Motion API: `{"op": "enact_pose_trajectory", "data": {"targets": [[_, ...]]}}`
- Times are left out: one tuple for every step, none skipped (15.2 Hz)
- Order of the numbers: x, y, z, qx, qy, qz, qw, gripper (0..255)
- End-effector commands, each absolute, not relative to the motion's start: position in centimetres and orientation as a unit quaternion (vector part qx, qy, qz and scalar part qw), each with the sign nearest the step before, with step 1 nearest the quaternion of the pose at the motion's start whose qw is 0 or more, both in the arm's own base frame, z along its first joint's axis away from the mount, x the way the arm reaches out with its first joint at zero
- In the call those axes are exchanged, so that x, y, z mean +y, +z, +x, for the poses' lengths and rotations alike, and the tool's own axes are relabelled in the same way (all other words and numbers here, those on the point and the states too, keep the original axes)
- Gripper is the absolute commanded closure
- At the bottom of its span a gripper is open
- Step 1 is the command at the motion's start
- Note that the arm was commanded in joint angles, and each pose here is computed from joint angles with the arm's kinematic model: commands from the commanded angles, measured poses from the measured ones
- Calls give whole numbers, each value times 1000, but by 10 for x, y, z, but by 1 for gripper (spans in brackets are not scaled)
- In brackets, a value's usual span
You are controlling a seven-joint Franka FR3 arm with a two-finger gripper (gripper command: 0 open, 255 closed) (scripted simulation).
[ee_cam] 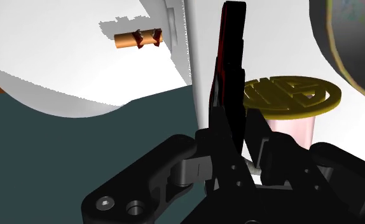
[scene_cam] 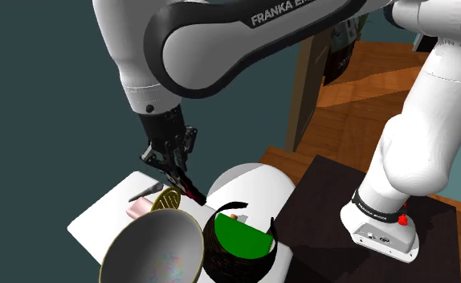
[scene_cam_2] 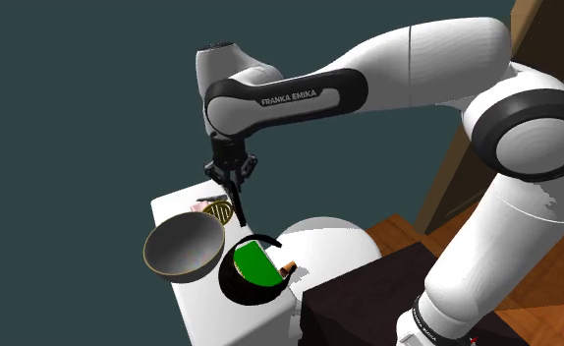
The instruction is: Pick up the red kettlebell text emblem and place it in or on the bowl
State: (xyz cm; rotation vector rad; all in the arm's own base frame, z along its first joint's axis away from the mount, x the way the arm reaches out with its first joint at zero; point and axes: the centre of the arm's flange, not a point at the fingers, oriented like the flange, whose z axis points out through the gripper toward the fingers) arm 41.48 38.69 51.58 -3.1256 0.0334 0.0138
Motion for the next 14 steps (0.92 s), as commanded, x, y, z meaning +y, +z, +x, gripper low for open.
{"op": "enact_pose_trajectory", "data": {"targets": [[387,526,415,11,4,-1000,8,255],[387,532,415,11,4,-1000,8,255],[387,537,415,11,4,-1000,8,255],[387,542,415,11,4,-1000,8,255],[387,547,415,11,4,-1000,8,255],[387,553,415,11,4,-1000,8,255],[387,558,415,11,4,-1000,8,255],[387,563,415,11,4,-1000,8,255],[387,569,415,11,4,-1000,8,255],[387,574,415,11,4,-1000,8,255],[387,579,415,11,4,-1000,8,255],[387,584,415,11,4,-1000,8,255],[387,590,415,11,4,-1000,8,255],[387,595,415,11,4,-1000,8,255]]}}
